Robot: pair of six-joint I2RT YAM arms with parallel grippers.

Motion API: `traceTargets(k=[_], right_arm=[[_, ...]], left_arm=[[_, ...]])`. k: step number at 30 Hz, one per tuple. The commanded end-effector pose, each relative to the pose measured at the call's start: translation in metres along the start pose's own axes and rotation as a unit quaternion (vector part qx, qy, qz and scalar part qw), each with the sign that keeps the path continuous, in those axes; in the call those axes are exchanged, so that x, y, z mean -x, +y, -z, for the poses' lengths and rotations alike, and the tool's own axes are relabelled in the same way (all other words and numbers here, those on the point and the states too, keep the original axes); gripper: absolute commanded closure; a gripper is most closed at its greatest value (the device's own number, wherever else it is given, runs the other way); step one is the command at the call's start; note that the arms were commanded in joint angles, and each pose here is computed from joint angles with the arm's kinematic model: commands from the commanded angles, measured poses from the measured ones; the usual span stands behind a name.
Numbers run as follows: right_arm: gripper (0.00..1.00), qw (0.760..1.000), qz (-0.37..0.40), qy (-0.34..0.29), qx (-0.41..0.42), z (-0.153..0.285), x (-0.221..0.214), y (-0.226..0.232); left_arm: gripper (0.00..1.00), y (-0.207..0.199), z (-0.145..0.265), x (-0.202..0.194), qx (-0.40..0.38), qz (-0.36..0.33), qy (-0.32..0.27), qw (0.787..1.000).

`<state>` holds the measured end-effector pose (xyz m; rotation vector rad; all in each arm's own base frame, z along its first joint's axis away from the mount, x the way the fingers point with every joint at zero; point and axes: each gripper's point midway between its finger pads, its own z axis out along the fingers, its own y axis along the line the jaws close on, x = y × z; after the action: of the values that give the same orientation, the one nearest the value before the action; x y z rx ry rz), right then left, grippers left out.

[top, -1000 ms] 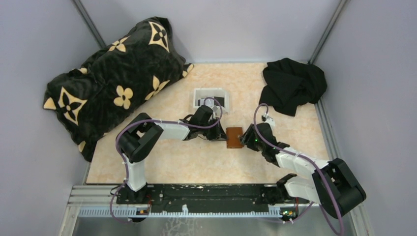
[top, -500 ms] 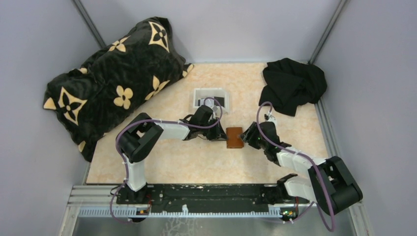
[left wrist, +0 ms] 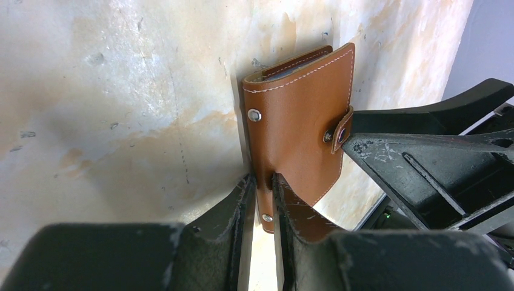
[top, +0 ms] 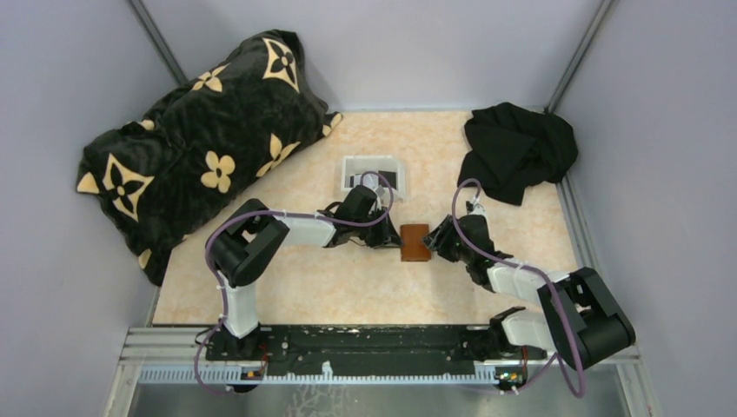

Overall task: Put the credit cards into the card holder
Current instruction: Close the card holder at the center of the board.

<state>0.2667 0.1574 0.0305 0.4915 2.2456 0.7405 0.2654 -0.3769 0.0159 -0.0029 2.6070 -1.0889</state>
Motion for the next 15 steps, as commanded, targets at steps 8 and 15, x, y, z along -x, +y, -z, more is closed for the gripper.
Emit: traceTargets(k=[8, 15], right_arm=[[0.6, 1.0, -0.008, 0.008, 0.002, -0.0012, -0.0078, -0.0062], [0.6, 1.0, -0.014, 0.018, 0.007, -0.0049, -0.0111, -0.0045]], left_arm=[[0.75, 0.1124, -0.0008, -0.0459, 0.184, 0.006, 0.055, 0.981], [0.75, 0.1145, -0.0009, -0.0473, 0.186, 0.005, 0.057, 0.981]])
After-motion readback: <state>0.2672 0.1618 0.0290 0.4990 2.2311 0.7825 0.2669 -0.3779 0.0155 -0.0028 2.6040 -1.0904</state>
